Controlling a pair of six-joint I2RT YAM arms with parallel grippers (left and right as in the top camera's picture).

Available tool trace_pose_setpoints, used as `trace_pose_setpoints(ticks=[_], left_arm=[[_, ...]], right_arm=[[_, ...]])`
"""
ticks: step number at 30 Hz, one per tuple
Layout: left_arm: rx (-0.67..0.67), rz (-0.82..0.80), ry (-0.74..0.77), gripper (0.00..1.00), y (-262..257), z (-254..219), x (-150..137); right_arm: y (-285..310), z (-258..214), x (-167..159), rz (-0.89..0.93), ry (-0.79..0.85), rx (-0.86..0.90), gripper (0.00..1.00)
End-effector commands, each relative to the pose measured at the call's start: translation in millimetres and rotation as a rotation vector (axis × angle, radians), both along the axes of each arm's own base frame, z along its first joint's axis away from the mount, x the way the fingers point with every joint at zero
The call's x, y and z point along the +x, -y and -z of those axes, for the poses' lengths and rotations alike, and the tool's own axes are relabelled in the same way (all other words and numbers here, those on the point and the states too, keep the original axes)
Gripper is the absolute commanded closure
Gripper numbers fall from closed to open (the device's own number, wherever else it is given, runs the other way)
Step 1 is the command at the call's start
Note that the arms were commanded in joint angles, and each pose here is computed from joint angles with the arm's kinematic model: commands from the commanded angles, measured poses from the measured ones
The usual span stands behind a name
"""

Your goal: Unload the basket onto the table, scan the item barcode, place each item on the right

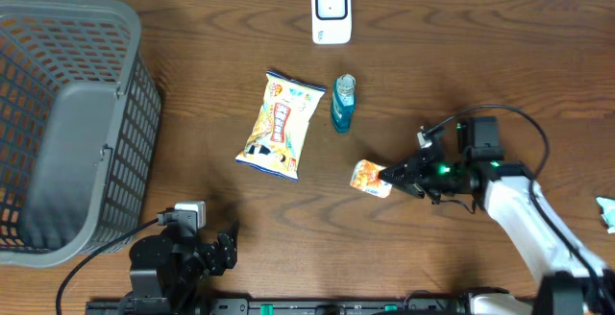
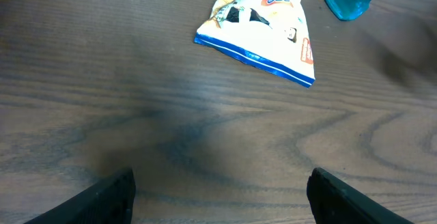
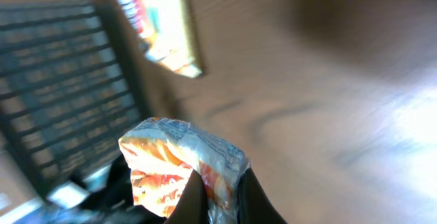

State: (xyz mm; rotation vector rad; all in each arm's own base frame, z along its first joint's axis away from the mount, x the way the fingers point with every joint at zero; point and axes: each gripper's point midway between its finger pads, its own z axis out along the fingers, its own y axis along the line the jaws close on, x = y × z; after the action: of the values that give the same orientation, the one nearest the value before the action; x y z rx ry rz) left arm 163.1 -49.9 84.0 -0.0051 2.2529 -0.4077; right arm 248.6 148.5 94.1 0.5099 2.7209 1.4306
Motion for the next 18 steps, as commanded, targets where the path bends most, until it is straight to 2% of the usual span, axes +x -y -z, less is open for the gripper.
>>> trace_pose_setpoints(ticks=[1, 7, 18], left_arm=[[-0.012, 0.005, -0.007, 0.19, 2, 0, -2], [-0.012, 0.005, -0.007, 0.20, 2, 0, -2], [-0.012, 0.005, -0.007, 0.20, 2, 0, -2]], right_arm=[[-17, -36, -18, 0.004, -0.150, 0.222, 0.99], [-18, -32, -51, 0.022, -0.372, 0.234, 0.99], [-17, -31, -72, -0.017, -0.418, 0.222, 0.99]])
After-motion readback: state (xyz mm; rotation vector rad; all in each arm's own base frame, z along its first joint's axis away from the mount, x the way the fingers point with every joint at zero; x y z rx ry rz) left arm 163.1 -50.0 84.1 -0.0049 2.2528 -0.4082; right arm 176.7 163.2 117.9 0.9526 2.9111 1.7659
